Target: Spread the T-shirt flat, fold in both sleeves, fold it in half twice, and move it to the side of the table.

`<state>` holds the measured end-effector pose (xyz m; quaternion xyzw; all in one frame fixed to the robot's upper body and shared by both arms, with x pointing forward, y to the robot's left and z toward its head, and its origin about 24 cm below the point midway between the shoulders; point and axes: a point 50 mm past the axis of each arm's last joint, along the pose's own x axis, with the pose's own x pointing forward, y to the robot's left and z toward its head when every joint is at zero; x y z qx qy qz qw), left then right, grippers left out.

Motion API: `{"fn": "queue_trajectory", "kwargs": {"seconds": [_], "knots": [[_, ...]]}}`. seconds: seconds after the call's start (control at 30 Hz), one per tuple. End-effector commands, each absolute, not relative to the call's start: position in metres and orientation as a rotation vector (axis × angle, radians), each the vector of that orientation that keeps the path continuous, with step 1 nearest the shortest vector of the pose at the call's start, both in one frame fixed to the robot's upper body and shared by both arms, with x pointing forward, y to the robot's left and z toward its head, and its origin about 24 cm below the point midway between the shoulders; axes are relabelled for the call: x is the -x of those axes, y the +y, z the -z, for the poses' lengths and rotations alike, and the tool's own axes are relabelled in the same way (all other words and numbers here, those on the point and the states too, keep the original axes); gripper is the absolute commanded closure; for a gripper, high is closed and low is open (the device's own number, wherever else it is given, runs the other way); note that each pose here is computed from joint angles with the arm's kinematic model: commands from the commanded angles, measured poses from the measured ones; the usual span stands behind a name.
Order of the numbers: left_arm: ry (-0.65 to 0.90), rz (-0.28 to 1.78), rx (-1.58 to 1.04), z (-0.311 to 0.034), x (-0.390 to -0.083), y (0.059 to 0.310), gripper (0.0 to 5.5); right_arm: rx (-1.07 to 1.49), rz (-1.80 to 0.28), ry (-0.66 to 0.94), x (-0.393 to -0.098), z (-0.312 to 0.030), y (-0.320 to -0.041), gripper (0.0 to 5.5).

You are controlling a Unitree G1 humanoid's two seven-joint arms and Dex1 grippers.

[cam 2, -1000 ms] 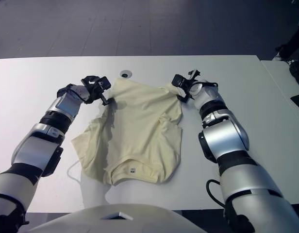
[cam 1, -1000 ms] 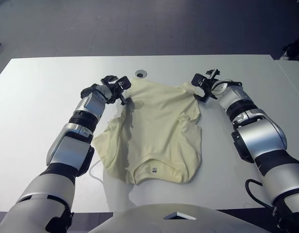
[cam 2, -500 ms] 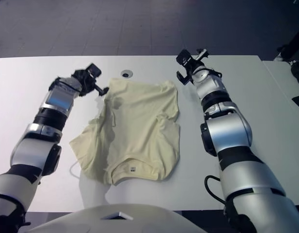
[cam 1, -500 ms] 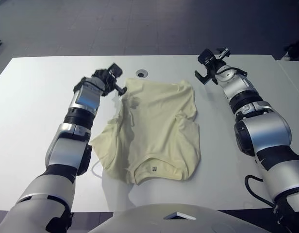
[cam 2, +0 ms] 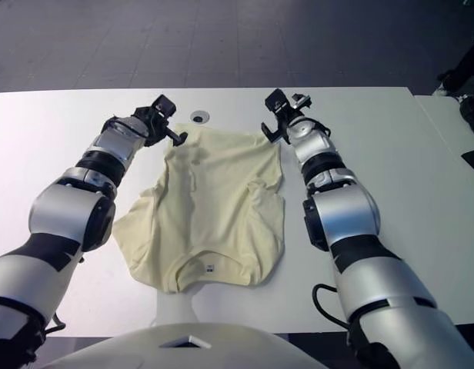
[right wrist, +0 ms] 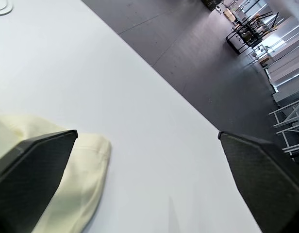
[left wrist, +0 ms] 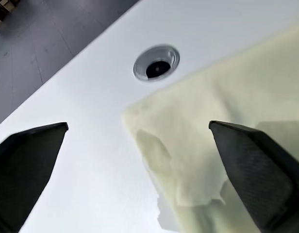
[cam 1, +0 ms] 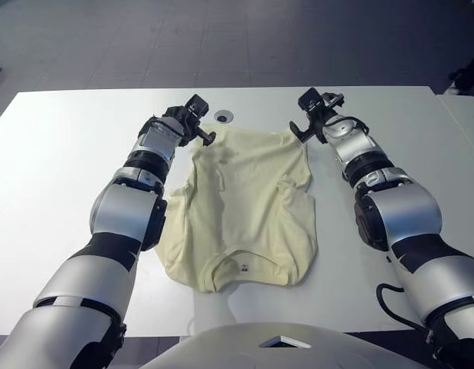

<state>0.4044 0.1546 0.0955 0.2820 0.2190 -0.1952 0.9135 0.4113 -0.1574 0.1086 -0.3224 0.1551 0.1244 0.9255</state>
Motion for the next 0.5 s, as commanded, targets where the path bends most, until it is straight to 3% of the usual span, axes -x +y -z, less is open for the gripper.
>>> {"fn": "queue_trajectory", "kwargs": {"seconds": [0.03, 0.37, 0.5], "knots": [[0.512, 0.376, -0.632, -0.075, -0.396, 0.166, 0.1, 0.661, -0.254, 0.337, -0.408, -0.099, -0.158, 0.11], [0.671, 0.244, -0.665, -0.031, -0.368, 0.215, 0.1, 0.558, -0.191, 0.14, -0.418, -0.142, -0.161, 0.11], [0.588, 0.243, -0.578, -0.043, -0.374, 0.211, 0.1, 0.317, -0.247, 0.14, -0.413, -0.146, -0.165, 0.11]]}}
